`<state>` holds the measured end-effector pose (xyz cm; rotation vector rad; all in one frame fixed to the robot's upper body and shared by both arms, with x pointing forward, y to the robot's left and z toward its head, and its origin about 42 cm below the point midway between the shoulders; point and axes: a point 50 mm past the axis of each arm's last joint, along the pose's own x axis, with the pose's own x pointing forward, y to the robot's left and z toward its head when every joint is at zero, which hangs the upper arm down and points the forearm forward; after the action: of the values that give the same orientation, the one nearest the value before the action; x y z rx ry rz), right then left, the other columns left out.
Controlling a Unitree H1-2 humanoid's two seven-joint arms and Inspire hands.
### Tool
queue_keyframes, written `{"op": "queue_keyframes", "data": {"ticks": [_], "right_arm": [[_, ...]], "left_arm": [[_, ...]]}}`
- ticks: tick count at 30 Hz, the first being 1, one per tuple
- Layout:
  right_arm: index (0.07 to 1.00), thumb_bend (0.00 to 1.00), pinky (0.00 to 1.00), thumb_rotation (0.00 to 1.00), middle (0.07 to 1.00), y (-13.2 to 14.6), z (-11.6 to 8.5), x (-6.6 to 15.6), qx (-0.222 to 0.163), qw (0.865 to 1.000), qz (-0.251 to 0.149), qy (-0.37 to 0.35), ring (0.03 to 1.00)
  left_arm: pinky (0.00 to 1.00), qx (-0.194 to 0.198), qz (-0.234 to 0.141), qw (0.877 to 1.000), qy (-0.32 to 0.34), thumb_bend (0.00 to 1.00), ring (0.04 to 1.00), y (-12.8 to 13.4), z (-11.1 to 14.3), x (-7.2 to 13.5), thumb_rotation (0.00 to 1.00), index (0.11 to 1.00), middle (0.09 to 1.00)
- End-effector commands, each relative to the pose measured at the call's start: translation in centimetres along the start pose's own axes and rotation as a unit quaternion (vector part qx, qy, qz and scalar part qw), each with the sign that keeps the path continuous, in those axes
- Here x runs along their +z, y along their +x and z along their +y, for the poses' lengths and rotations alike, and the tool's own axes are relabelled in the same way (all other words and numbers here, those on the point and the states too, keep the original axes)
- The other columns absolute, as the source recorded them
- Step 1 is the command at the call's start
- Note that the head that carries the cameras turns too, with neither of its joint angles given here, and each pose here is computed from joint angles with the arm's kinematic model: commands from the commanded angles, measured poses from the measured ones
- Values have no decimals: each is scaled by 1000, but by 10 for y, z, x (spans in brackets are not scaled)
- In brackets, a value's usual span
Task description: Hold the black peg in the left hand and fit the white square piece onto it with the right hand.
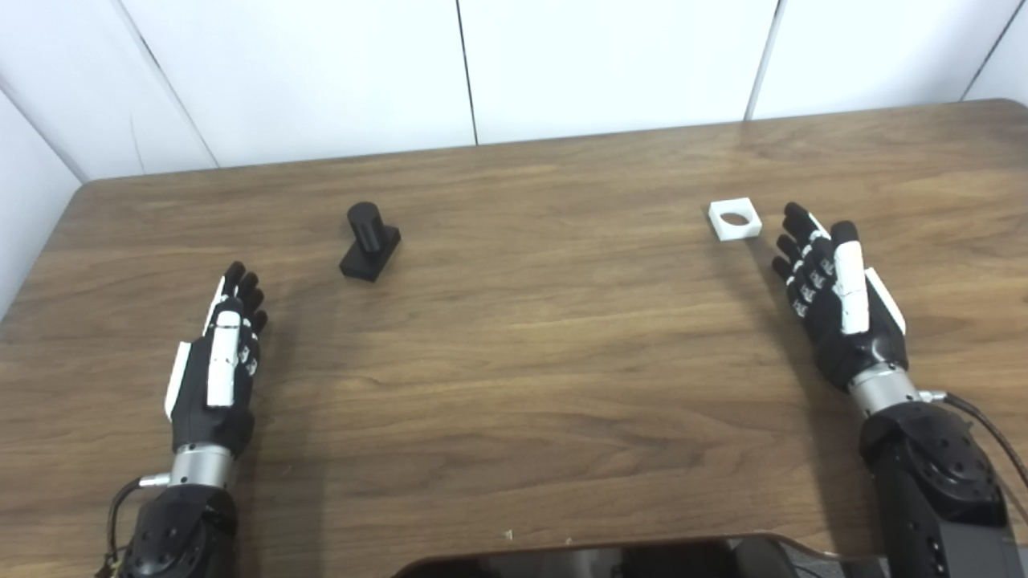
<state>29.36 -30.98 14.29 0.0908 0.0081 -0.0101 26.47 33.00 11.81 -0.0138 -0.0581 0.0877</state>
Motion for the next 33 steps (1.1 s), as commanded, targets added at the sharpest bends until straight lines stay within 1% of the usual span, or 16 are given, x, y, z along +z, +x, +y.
{"op": "queue_keyframes", "data": {"ticks": [1, 4, 7, 10, 16, 19, 22, 26, 29, 33], "right_arm": [[950, 610, 1000, 984, 1000, 6, 0, 5, 7, 1000, -15, 7, 1000], [966, 604, 1000, 999, 1000, 6, -2, 4, 8, 1000, -20, 11, 1000], [962, 592, 1000, 992, 1000, 5, -3, 4, 3, 1000, -25, 19, 1000], [957, 592, 1000, 984, 1000, 5, -2, 6, -1, 999, -25, 24, 1000], [950, 593, 1000, 981, 993, 6, -3, 8, -4, 999, -29, 29, 1000], [946, 598, 1000, 982, 990, 7, -3, 8, -5, 999, -30, 26, 1000], [942, 600, 1000, 972, 987, 9, -4, 8, -4, 999, -31, 27, 1000], [943, 597, 1000, 972, 992, 10, -5, 9, -3, 999, -31, 26, 1000], [944, 603, 1000, 965, 993, 10, -7, 10, -2, 999, -32, 23, 1000], [948, 606, 1000, 970, 995, 12, -10, 10, 3, 999, -32, 18, 1000]], "left_arm": [[1000, -3, -42, 999, 14, 336, 1000, 11, 3, 21, 927, 995, 1000], [1000, -4, -41, 999, 10, 326, 1000, 11, 1, 21, 923, 993, 1000], [1000, -6, -44, 999, 10, 313, 1000, 12, -1, 20, 933, 998, 1000], [1000, -10, -45, 999, 18, 327, 1000, 11, -3, 20, 938, 1000, 1000], [1000, -15, -47, 999, 12, 346, 1000, 10, -5, 18, 929, 1000, 1000], [1000, -15, -47, 999, 11, 329, 1000, 10, -7, 17, 942, 1000, 1000], [1000, -15, -47, 999, 10, 342, 1000, 10, -9, 17, 941, 1000, 1000], [1000, -14, -46, 999, 12, 359, 1000, 10, -13, 17, 922, 1000, 1000], [1000, -8, -45, 999, 22, 370, 1000, 10, -16, 21, 890, 1000, 1000], [1000, 5, -45, 997, 56, 450, 1000, 11, -22, 28, 817, 995, 1000]]}}
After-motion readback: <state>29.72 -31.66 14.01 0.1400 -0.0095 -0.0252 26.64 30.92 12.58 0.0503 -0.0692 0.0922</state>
